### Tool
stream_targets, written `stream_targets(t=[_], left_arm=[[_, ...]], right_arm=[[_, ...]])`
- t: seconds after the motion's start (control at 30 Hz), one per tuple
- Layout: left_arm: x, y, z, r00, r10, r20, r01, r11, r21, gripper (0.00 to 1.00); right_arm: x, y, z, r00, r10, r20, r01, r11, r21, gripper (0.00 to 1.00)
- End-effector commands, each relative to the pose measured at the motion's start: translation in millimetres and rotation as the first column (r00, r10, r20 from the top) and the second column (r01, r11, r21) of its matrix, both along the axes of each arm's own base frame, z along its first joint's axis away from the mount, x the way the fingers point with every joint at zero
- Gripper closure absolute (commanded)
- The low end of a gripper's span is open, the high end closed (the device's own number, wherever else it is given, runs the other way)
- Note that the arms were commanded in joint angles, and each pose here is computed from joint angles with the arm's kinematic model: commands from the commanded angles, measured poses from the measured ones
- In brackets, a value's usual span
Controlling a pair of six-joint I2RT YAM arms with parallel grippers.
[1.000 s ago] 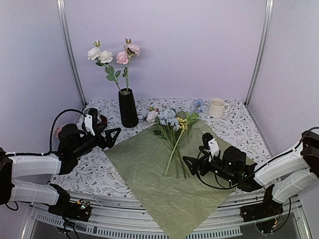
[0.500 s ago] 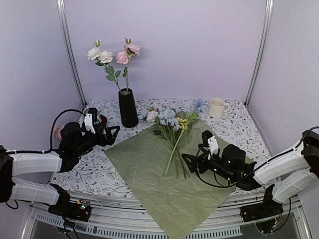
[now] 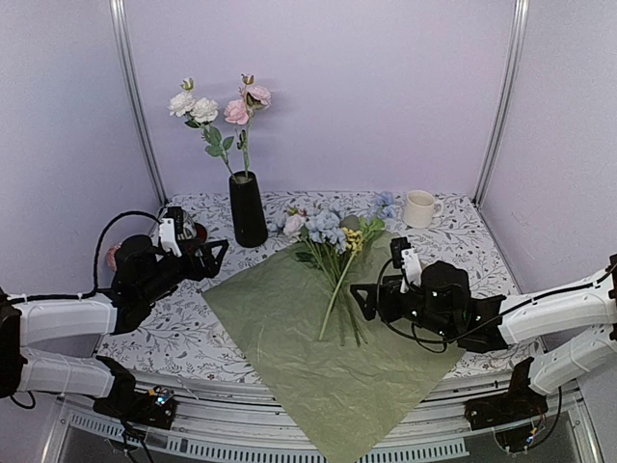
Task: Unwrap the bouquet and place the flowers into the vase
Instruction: Pick up the fake flower from the flattened wrapping paper.
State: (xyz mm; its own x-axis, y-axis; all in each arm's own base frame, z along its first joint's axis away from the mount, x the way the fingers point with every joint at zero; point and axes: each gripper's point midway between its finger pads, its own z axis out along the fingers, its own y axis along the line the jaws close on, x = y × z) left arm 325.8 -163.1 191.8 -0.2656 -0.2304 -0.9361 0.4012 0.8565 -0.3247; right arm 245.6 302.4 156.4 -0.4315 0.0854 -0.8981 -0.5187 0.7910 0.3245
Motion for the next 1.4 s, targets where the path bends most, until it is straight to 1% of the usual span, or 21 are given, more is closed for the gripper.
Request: stream_targets(t=[0.0, 0.1, 0.2, 0.3, 0.47, 0.83, 0.9, 1.03, 1.07, 1.23, 1.33, 1.37], left_arm=[[-1.4, 0.0, 7.9, 0.999, 0.0, 0.033, 0.0, 1.0, 0.002, 0.02], [-3.5, 0.1, 8.9, 0.999, -0.005, 0.041, 0.005, 1.0, 0.0, 0.02], [-5.1, -2.0, 8.6, 0.999, -0.02, 0.046, 0.02, 1.0, -0.001, 0.02], [-7.0, -9.1, 8.5, 0.997, -0.063, 0.047, 0.063, 0.998, 0.005, 0.02], [-10.2, -16.7, 7.8, 0.992, -0.113, 0.052, 0.113, 0.993, 0.019, 0.02], [-14.3, -21.0, 7.3, 0.988, -0.145, 0.061, 0.144, 0.989, 0.025, 0.02], [-14.2, -21.1, 7.9, 0.987, -0.146, 0.063, 0.145, 0.989, 0.022, 0.02], [-15.5, -24.8, 7.9, 0.984, -0.167, 0.064, 0.166, 0.986, 0.019, 0.02], [-15.6, -25.5, 7.8, 0.983, -0.17, 0.063, 0.169, 0.985, 0.018, 0.02], [-16.1, -29.3, 6.6, 0.98, -0.188, 0.059, 0.187, 0.982, 0.017, 0.02], [-16.1, -30.8, 6.5, 0.979, -0.194, 0.059, 0.194, 0.981, 0.016, 0.02], [-15.9, -31.0, 7.2, 0.979, -0.195, 0.06, 0.194, 0.981, 0.015, 0.02]], right_arm=[[-2.4, -3.9, -4.5, 0.986, -0.047, -0.157, 0.054, 0.998, 0.041, 0.07], [-4.0, 0.1, -6.1, 0.98, -0.039, -0.194, 0.053, 0.996, 0.067, 0.1], [-3.9, 7.5, -11.6, 0.972, -0.029, -0.233, 0.045, 0.997, 0.063, 0.17], [-0.2, 5.3, -28.3, 0.946, -0.095, -0.309, 0.101, 0.995, 0.002, 0.29], [2.9, 8.6, -42.7, 0.917, -0.145, -0.372, 0.126, 0.989, -0.074, 0.31], [5.2, 24.4, -60.7, 0.884, -0.155, -0.441, 0.104, 0.985, -0.138, 0.31], [8.1, 25.6, -65.6, 0.87, -0.176, -0.46, 0.107, 0.979, -0.172, 0.34], [14.4, 29.5, -74.6, 0.846, -0.216, -0.488, 0.109, 0.965, -0.238, 0.44], [16.1, 31.1, -75.4, 0.843, -0.219, -0.491, 0.109, 0.964, -0.243, 0.45], [26.4, 44.5, -71.3, 0.832, -0.189, -0.522, 0.104, 0.977, -0.189, 0.48], [38.4, 45.3, -73.9, 0.802, -0.218, -0.556, 0.142, 0.974, -0.177, 0.54], [42.0, 46.4, -74.3, 0.793, -0.222, -0.567, 0.151, 0.974, -0.17, 0.55]])
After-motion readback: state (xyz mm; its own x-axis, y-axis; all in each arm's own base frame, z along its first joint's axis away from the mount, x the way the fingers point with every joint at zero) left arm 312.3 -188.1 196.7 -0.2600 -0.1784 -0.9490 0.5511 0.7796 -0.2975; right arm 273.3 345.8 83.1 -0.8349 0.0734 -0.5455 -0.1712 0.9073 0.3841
